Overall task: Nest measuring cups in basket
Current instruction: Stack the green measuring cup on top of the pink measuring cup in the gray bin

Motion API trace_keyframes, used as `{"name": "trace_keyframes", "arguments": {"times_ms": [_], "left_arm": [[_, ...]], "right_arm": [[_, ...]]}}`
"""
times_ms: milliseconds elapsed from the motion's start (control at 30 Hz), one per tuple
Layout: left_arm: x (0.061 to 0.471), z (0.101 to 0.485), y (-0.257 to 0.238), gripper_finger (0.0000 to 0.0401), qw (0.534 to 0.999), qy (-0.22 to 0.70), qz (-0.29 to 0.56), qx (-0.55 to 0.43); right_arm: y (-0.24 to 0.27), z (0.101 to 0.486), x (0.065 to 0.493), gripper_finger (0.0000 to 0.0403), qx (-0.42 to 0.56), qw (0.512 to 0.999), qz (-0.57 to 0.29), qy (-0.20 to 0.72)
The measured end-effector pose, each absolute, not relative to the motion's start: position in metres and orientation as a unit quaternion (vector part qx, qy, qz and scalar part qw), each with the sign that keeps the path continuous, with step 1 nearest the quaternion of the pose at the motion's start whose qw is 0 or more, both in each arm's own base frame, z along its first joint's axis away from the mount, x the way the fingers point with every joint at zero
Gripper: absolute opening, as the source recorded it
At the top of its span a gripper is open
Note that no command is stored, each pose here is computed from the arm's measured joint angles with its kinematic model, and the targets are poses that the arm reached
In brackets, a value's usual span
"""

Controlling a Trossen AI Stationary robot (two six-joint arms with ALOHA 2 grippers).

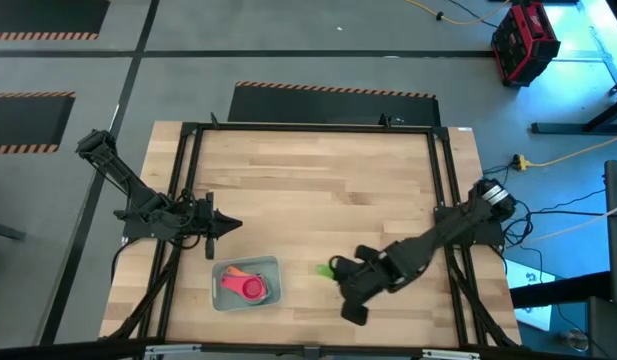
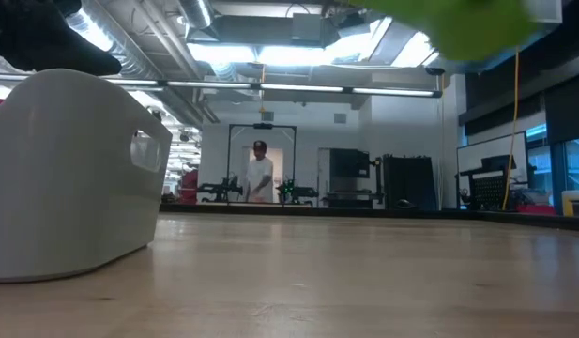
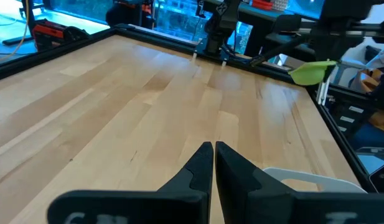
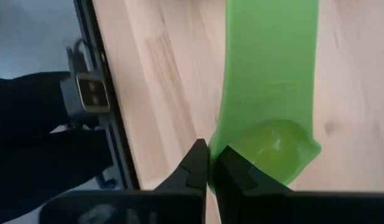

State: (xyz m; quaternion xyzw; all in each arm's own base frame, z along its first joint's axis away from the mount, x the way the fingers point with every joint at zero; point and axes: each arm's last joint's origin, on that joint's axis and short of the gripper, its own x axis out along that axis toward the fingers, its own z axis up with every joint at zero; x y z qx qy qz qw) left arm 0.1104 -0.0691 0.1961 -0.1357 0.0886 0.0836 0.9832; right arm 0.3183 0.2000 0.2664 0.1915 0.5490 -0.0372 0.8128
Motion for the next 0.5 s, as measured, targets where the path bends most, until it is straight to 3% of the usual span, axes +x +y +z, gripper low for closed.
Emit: {"name": "trace_keyframes", "arguments": {"times_ms": [500], "left_arm": [[0.11,0.196,-0.069,0.0011,0.983,0.089,0.084,-0.136]], "right_arm": [[0.199,0.281,0.436,0.0015,0.131,0.879,0.012,0.458]]}}
